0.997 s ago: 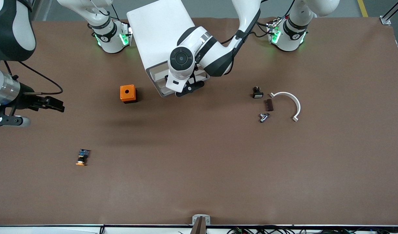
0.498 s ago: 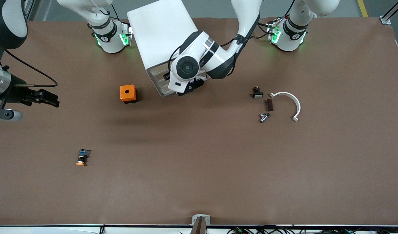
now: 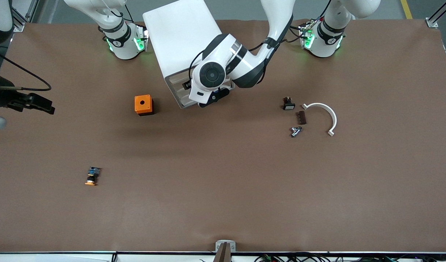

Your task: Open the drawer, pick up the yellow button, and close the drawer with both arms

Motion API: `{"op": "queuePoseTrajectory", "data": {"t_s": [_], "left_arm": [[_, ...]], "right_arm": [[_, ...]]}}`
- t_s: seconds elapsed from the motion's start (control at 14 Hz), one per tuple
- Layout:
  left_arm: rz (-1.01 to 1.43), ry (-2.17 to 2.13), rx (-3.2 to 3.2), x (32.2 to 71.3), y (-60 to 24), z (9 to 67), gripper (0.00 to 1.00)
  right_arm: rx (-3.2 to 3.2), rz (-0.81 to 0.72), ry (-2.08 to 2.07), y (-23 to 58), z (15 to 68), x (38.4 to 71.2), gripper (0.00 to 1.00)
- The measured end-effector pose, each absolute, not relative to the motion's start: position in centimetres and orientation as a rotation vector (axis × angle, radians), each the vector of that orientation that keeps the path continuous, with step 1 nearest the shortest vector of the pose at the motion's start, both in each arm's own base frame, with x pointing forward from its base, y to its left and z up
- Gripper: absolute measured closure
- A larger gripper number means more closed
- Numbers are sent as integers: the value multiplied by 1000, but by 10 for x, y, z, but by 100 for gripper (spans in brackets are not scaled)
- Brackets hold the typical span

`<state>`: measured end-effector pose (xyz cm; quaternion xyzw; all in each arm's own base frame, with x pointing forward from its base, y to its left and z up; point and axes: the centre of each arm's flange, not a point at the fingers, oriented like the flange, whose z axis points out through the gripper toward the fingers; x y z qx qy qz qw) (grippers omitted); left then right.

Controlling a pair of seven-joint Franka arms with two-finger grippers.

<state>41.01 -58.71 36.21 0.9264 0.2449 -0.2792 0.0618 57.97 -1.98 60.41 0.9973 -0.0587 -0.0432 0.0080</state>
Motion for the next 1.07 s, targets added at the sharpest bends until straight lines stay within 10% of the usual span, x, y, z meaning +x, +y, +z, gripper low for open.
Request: {"op": "queuePoseTrajectory", "data": {"t_s": [0.43,1.07], "left_arm": [[-551,747,2756,498,-470,506,0],[-534,319,2957,504,-211,652,0]], "right_arm": [[3117,-157,-203,-27,602,577,0],[3123,-121,-115,6,606,567,0]]}}
